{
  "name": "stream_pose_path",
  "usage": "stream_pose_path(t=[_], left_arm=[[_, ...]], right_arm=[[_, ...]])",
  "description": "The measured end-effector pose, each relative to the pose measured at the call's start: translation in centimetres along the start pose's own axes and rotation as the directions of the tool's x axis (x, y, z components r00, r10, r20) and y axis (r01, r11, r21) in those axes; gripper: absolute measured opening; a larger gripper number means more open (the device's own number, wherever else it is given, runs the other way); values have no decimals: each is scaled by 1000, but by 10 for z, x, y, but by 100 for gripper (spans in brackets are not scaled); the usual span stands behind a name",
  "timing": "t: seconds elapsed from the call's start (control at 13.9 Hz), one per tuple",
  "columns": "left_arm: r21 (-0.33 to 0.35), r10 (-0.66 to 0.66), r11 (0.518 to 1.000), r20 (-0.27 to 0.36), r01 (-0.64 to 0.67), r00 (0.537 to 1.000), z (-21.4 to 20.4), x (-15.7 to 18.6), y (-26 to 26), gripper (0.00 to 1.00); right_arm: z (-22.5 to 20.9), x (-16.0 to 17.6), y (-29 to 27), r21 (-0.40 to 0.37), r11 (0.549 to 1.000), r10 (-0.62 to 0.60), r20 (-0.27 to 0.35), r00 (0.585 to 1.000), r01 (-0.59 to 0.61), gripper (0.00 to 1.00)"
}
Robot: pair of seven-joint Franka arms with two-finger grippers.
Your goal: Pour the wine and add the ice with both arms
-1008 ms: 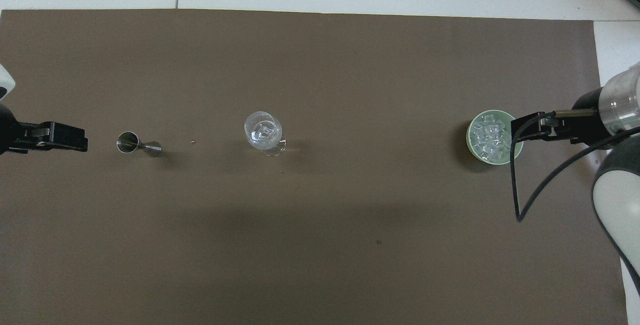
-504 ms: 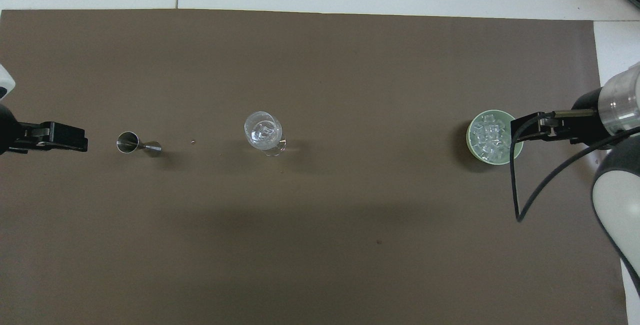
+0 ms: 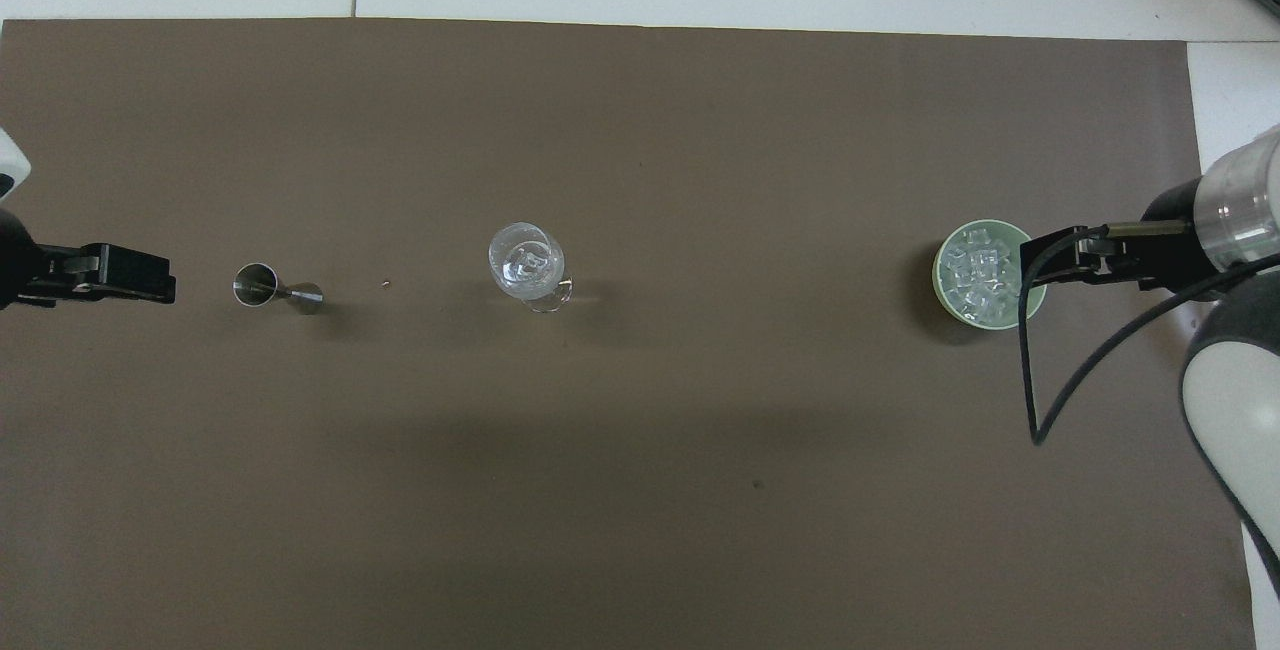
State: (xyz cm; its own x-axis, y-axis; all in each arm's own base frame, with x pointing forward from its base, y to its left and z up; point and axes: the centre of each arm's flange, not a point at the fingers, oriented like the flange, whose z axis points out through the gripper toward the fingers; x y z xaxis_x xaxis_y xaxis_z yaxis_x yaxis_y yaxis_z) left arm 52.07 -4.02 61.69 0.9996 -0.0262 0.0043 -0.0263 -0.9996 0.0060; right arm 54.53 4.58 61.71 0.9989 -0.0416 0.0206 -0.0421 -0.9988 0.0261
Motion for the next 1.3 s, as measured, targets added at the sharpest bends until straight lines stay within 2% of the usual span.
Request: stream_pose_path(t=[0.79,1.3], left_arm=[[0,0,1000,0,0,1000,0,0,0,100],[0,0,1000,0,0,1000,0,0,0,100]], right_arm=[[-14,3,6,4,1000,11,-43,999,-11,100],[-18,5,7,3,1000,13,-31,999,-13,100]])
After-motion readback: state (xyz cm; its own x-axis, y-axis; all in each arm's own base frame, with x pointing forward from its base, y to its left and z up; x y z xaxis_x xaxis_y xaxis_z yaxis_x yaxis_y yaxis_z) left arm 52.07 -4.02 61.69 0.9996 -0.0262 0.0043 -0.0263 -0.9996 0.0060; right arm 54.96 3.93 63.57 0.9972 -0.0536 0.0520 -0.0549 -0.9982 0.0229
